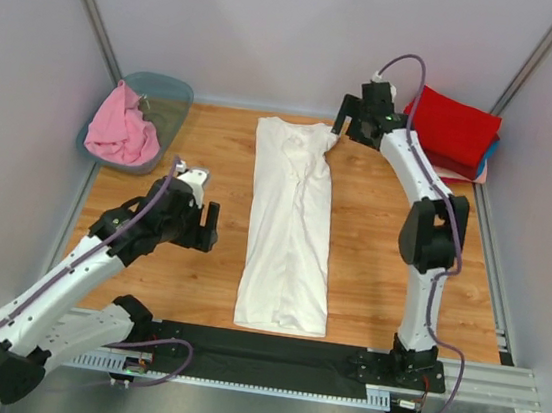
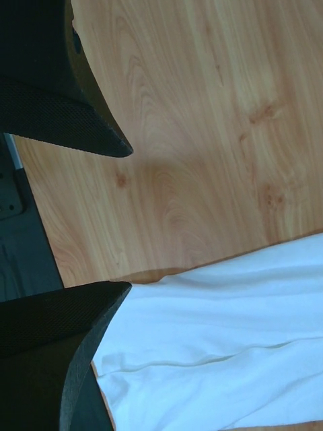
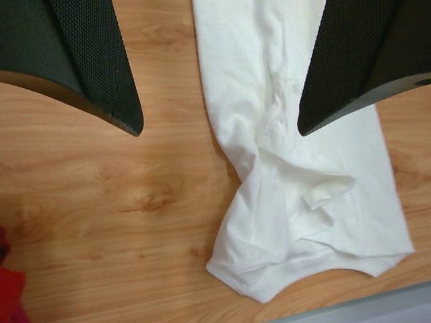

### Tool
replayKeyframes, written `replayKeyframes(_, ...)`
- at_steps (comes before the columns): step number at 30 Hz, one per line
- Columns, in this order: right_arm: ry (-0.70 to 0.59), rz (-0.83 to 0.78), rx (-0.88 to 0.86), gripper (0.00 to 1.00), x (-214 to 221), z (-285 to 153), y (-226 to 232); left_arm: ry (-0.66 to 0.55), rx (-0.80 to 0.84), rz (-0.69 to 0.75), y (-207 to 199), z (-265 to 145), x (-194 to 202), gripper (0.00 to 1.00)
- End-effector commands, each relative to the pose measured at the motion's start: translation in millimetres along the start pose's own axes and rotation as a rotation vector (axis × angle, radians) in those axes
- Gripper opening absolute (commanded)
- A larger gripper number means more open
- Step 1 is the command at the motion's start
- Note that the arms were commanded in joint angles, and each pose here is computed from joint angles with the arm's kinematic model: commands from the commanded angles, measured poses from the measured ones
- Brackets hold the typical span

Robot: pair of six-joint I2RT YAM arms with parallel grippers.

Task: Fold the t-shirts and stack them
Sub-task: Fold the tshirt

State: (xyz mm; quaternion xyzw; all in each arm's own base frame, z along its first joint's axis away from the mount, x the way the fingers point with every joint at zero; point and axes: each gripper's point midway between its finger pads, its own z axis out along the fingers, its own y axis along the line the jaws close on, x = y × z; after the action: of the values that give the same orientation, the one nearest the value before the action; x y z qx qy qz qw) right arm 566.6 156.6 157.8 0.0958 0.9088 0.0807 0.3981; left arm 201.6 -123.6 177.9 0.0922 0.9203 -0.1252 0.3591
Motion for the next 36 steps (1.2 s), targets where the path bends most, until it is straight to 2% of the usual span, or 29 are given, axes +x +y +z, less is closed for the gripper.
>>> replayKeyframes(1,0.084,0.039,-0.006,0.97,43,-50,-8,0.012,0.061,-0.044,-23,14,0,0.81)
replayKeyframes(2,0.063,0.069,-0.044,0.96,39,-78,-6,0.029,0.077,-0.059,-28,17,5,0.80)
replayKeyframes(5,0.234,0.130,-0.089,0.92,137,-93,-19,0.086,0.112,-0.078,-40,29,29,0.79)
replayKeyframes(6,0.204,0.126,-0.157,0.91,142,-122,-7,0.116,0.111,-0.081,-39,34,43,0.79)
replayKeyframes(7,0.185,0.126,-0.192,0.90,153,-130,-3,0.126,0.138,-0.074,-47,35,49,0.79)
replayKeyframes(8,0.272,0.134,-0.152,0.89,208,-132,-21,0.139,0.145,-0.090,-50,36,56,0.78)
replayKeyframes(9,0.248,0.115,-0.219,0.88,214,-156,-8,0.164,0.146,-0.085,-50,39,69,0.78)
replayKeyframes(11,0.292,0.102,-0.231,0.86,250,-172,-11,0.186,0.172,-0.086,-61,41,82,0.77)
replayKeyframes(12,0.357,0.081,-0.222,0.86,287,-182,-16,0.212,0.168,-0.082,-60,43,94,0.77)
replayKeyframes(14,0.379,0.073,-0.222,0.86,306,-201,-22,0.255,0.175,-0.077,-66,43,110,0.77)
replayKeyframes(15,0.423,0.066,-0.203,0.85,330,-207,-31,0.279,0.167,-0.075,-63,44,121,0.76)
replayKeyframes(18,0.472,0.082,-0.195,0.84,358,-230,-47,0.297,0.208,-0.091,-71,46,137,0.76)
replayKeyframes(23,0.492,0.090,-0.236,0.80,380,-256,-54,0.297,0.270,-0.135,-82,48,149,0.76)
replayKeyframes(29,0.568,0.076,-0.237,0.72,415,-265,-59,0.332,0.290,-0.139,-91,57,160,0.76)
replayKeyframes(36,0.594,0.081,-0.242,0.59,435,-264,-56,0.378,0.316,-0.159,-103,72,180,0.76)
